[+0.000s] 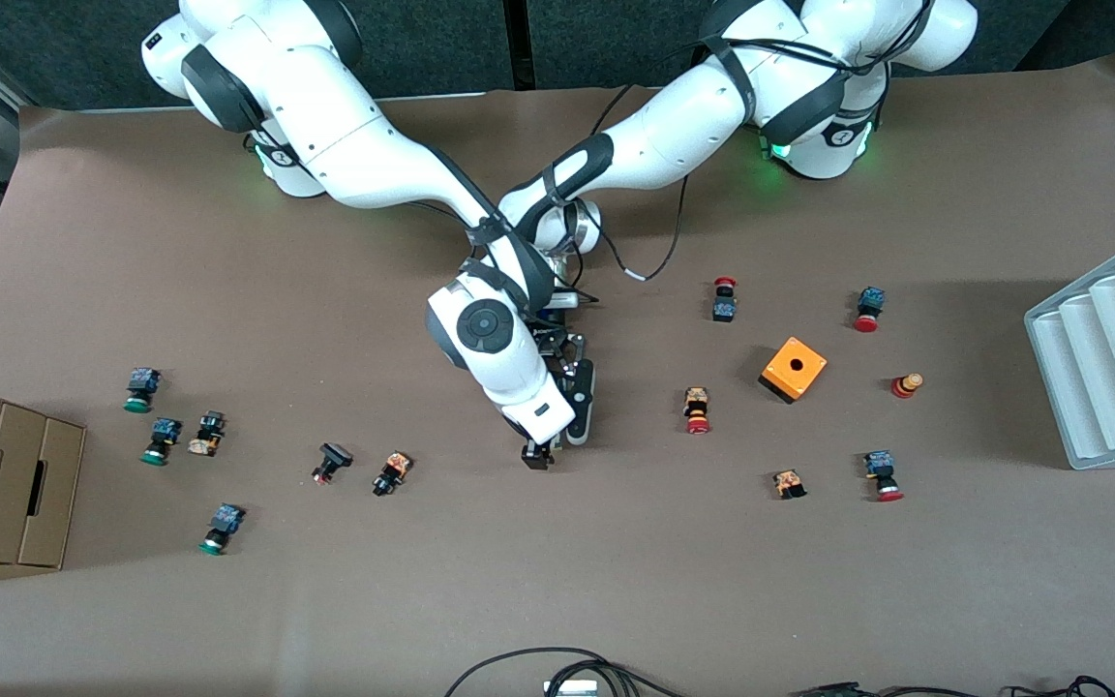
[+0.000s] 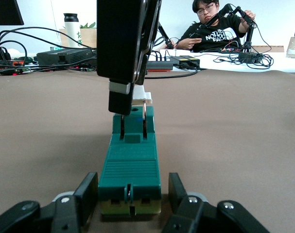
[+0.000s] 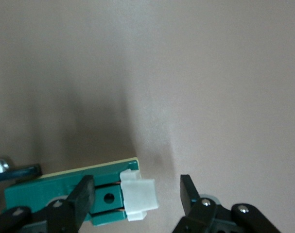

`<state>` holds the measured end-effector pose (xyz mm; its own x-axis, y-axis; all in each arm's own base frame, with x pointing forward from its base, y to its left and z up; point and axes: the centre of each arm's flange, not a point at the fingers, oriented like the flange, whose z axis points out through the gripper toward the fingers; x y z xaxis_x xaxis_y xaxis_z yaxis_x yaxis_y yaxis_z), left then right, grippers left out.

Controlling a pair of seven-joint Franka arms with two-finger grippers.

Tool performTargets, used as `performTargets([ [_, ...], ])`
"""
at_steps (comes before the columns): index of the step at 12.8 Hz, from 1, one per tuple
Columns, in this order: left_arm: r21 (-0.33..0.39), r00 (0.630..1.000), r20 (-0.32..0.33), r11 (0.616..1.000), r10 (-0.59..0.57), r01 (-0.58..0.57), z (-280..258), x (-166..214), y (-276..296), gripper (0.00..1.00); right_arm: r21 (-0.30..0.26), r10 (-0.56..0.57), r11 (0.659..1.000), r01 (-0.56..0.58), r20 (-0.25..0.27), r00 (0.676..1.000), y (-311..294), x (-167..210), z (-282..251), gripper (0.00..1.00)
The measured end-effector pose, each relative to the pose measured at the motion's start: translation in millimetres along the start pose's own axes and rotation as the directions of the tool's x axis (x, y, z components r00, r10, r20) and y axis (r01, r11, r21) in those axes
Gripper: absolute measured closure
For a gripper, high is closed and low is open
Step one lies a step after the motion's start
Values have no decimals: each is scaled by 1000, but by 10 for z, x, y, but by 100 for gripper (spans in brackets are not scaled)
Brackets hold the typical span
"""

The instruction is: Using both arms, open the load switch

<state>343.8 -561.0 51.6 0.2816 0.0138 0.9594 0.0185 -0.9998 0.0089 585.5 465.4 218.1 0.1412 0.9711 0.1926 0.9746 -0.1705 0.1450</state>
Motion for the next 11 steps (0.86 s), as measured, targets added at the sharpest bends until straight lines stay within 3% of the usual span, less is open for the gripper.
performTargets([
  [1,0,1000,0,1000,0,0,0,0,0,33,0,0,1000,0,-1,1000,-4,7,-3,26],
  [11,0,1000,0,1000,0,0,0,0,0,33,-3,4,1000,-4,0,1000,14,-6,-6,31],
])
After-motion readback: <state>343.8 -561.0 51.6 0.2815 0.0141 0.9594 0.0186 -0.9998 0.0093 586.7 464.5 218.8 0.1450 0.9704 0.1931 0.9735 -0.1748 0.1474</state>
